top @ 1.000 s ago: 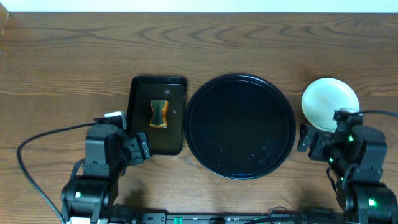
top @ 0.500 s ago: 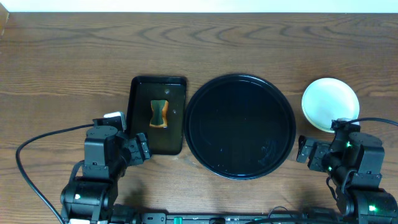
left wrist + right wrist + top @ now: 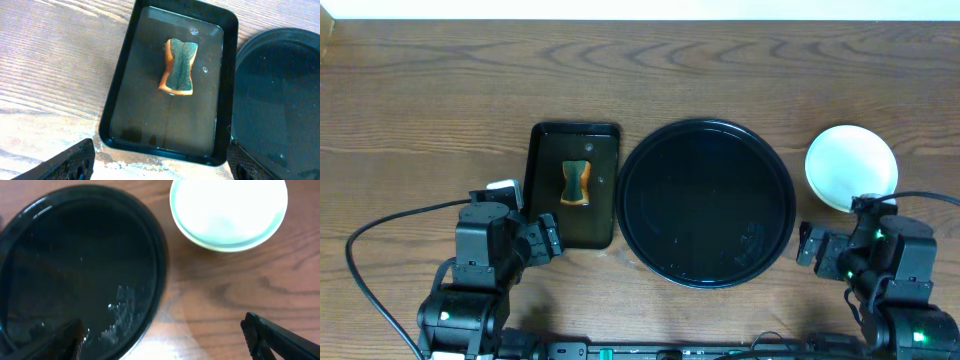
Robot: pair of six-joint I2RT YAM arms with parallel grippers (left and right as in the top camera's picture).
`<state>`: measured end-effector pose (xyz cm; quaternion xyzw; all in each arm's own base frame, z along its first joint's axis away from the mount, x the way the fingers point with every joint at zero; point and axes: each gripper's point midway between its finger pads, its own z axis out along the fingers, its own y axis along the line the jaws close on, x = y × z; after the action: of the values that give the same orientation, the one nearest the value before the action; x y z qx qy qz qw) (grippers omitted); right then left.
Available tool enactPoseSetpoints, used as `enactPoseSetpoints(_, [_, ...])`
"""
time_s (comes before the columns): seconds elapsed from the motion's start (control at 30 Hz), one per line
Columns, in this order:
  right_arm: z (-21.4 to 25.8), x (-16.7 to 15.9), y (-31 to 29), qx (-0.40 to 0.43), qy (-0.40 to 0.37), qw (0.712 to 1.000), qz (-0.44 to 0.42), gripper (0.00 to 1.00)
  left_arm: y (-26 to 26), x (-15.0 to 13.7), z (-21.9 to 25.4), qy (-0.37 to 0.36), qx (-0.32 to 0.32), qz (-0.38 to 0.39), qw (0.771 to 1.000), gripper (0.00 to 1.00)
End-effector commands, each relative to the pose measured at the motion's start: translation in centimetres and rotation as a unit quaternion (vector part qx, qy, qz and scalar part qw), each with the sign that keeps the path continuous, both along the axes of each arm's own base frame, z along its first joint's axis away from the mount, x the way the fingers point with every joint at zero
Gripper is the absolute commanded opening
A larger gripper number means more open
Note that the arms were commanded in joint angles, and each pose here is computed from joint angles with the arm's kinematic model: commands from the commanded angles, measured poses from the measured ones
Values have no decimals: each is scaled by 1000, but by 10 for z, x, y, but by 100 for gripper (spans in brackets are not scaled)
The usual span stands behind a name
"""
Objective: Clean dirty plates on tray and stack at the side
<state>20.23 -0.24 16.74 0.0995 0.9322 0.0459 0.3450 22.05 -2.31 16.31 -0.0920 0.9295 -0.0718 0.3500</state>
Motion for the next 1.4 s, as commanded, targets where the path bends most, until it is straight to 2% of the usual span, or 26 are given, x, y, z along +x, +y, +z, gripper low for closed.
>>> enactPoseSetpoints(0.0, [0,-4,1,-4,-7,1000,5,99,-1,0,-2,2,2,-8,1000,85])
enactPoseSetpoints(0.13, [10,-1,1,-6,-50,999,6,99,-1,0,-2,2,2,-8,1000,85])
enactPoseSetpoints(0.3, [22,14,4,-6,-160,987,13,99,-1,0,-2,2,2,-8,1000,85])
enactPoseSetpoints(0.53, [39,30,16,-6,-331,943,41,99,-1,0,-2,2,2,-8,1000,85])
enactPoseSetpoints(0.83, [56,37,17,-13,-473,880,38,99,-1,0,-2,2,2,-8,1000,86])
enactPoseSetpoints(1.0, [47,41,16,-40,-487,871,44,99,-1,0,-2,2,2,-8,1000,86])
enactPoseSetpoints(1.2, [22,44,16,-106,-445,886,74,99,-1,0,-2,2,2,-8,1000,86])
enactPoseSetpoints(1.37, [-10,44,14,-111,-385,913,82,99,-1,0,-2,2,2,-8,1000,86])
